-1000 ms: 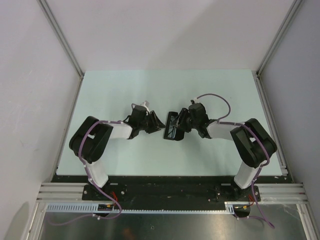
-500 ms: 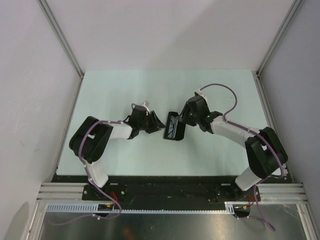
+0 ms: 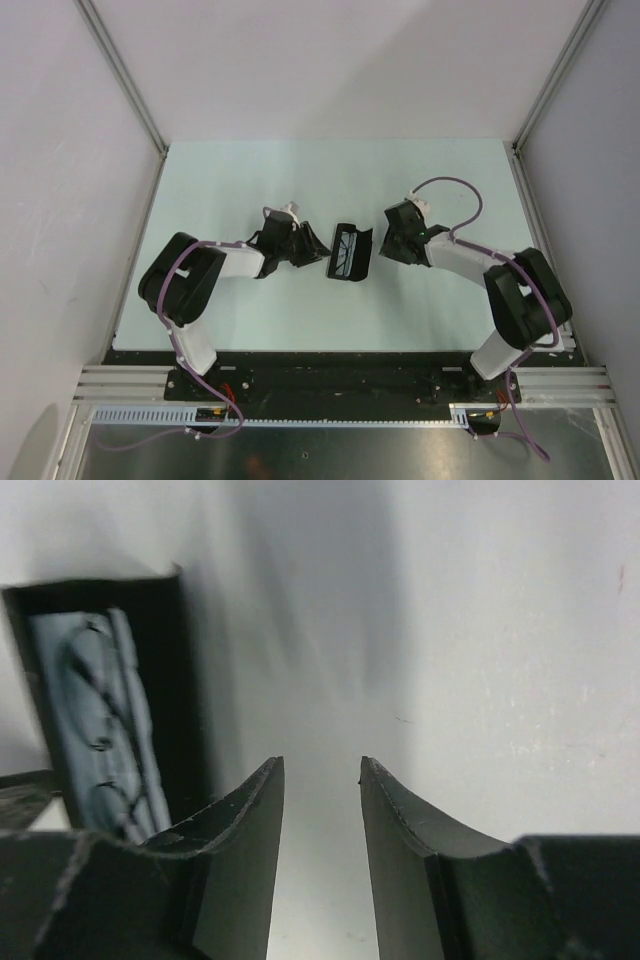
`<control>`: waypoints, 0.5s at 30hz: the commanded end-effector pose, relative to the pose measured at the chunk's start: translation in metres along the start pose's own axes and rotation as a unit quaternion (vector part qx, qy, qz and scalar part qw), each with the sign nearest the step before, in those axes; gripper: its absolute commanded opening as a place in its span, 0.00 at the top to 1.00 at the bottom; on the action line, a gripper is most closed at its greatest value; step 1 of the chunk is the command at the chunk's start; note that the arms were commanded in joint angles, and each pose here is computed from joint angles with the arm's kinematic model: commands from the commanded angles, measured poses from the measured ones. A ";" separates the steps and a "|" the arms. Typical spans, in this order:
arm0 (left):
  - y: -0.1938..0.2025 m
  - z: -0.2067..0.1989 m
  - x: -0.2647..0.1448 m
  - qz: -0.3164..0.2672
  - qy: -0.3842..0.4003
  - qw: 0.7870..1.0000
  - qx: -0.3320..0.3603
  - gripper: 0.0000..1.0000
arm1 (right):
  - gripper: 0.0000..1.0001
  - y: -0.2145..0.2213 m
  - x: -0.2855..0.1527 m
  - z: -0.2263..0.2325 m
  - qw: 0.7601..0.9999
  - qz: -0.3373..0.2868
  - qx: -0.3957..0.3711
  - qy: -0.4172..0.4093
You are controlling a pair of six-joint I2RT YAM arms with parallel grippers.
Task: Organize the sunglasses
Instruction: Close the case with sunglasses at the center of the board.
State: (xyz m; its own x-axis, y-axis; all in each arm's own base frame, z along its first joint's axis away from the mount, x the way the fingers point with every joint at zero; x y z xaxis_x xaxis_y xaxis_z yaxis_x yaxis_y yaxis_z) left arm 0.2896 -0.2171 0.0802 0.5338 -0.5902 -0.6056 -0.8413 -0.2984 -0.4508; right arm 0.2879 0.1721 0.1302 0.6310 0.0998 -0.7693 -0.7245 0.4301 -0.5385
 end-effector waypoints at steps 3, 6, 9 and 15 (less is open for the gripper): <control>0.026 0.024 0.001 0.055 -0.055 0.997 0.000 0.53 | 0.59 0.015 0.020 0.000 0.999 0.035 -0.010 -0.013; 0.027 0.025 0.001 0.057 -0.056 0.997 -0.001 0.53 | 0.59 0.017 0.023 0.006 0.998 0.045 -0.005 -0.036; 0.027 0.025 0.001 0.058 -0.055 0.997 -0.002 0.53 | 0.58 0.019 0.024 0.012 0.997 0.055 -0.007 -0.060; 0.027 0.023 0.002 0.059 -0.052 0.997 0.003 0.53 | 0.56 0.023 0.017 0.032 0.990 0.065 -0.015 -0.124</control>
State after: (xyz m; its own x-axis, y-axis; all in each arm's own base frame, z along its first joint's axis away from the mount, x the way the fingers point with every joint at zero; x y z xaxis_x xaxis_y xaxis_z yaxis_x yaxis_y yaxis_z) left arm 0.2895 -0.2171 0.0802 0.5331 -0.5910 -0.6054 -0.8416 -0.2973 -0.4508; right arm 0.2876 0.1940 0.1055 0.5610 0.2545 -0.7878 -0.8046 0.3913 -0.4466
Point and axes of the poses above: each gripper's point midway between its finger pads, its own x axis out along the fingers, its own z axis along the line the jaws close on, y = z × x, the point moved 9 cm from there along -x, back along the fingers, and after that the axes turned 5 degrees about x, right-handed, at the moved point
